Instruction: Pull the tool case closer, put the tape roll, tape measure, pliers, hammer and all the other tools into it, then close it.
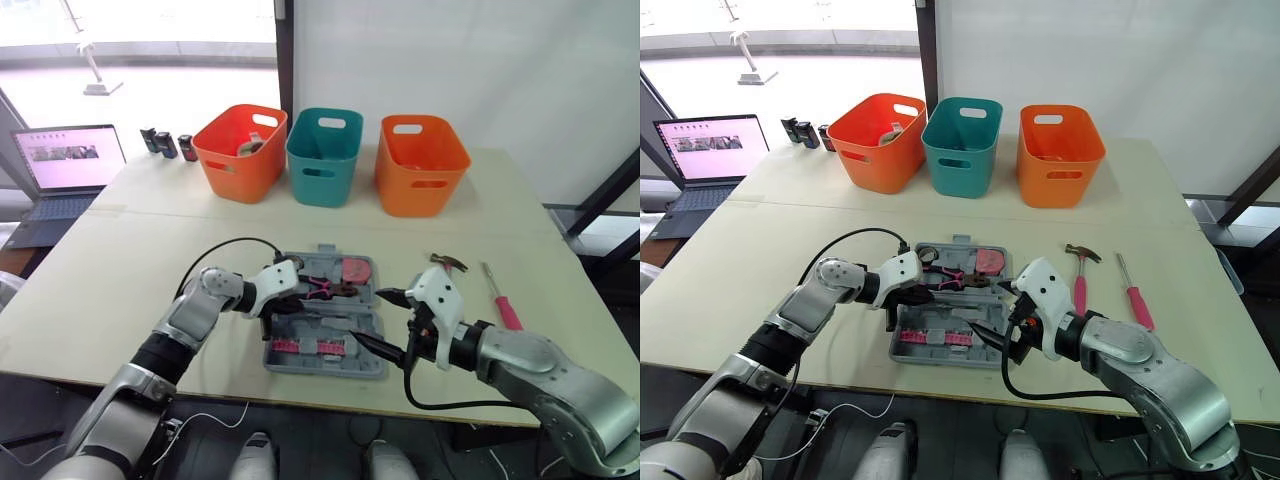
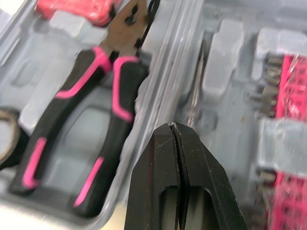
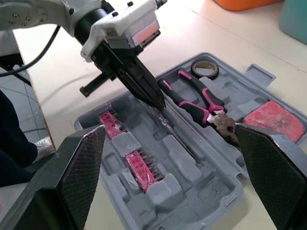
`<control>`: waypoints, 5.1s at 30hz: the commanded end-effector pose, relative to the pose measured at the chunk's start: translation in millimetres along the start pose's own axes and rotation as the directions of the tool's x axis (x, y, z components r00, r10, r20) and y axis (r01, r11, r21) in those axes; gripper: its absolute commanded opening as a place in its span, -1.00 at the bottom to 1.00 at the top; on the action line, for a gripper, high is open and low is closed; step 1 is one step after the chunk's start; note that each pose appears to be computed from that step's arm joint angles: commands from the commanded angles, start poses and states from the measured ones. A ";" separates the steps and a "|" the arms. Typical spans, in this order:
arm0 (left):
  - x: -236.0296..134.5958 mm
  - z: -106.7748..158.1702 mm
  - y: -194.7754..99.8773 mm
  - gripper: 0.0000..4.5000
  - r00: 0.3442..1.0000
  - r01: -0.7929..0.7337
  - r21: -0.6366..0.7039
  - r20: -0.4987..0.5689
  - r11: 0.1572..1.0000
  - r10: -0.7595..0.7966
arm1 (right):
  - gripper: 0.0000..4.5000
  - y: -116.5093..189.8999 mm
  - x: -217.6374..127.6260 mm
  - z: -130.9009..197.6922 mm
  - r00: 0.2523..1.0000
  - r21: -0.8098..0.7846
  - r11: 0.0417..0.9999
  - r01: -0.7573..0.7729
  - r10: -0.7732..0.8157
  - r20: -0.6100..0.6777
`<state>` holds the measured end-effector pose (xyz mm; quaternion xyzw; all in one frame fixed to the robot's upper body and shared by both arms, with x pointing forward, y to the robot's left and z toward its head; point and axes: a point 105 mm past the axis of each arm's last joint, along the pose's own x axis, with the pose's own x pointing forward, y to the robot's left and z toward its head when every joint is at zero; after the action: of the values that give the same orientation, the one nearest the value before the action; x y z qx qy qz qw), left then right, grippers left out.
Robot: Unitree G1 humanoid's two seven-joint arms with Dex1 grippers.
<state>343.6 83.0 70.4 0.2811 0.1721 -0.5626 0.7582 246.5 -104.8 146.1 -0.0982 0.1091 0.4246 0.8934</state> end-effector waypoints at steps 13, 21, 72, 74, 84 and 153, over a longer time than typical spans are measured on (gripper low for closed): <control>11.3 -28.4 -6.9 -0.99 0.999 -0.050 -0.087 0.007 0.995 0.050 | 1.00 -1.4 -4.7 12.7 1.000 -0.049 0.999 0.000 0.001 0.026; -9.2 21.6 15.2 -0.99 0.986 -0.068 -0.062 0.148 0.996 0.076 | 1.00 -2.4 -3.6 14.1 1.000 -0.055 0.998 -0.006 0.007 0.030; -156.9 -45.5 -25.1 0.99 0.869 -0.348 -0.323 0.243 0.880 0.432 | 1.00 -82.3 -82.5 -50.8 0.864 0.043 0.871 0.489 -0.477 -0.161; -146.6 -27.1 -29.1 0.99 0.852 -0.344 -0.272 0.311 0.899 0.421 | 1.00 -90.6 -62.5 -49.7 0.819 0.045 0.826 0.561 -0.546 -0.177; -119.8 23.4 -52.5 0.99 0.850 -0.193 -0.246 0.441 0.950 0.287 | 1.00 -157.8 -17.3 -57.2 0.541 0.140 0.524 0.840 -0.794 -0.276; -125.4 10.8 -51.5 1.00 0.877 -0.191 -0.225 0.398 0.955 0.269 | 0.87 -100.8 6.3 -79.2 0.668 0.281 0.606 0.744 -0.659 -0.346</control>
<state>255.4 157.5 128.2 0.0837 0.0407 -0.5027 0.8594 318.4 -182.9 55.9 0.0092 0.2771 -0.0146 0.9607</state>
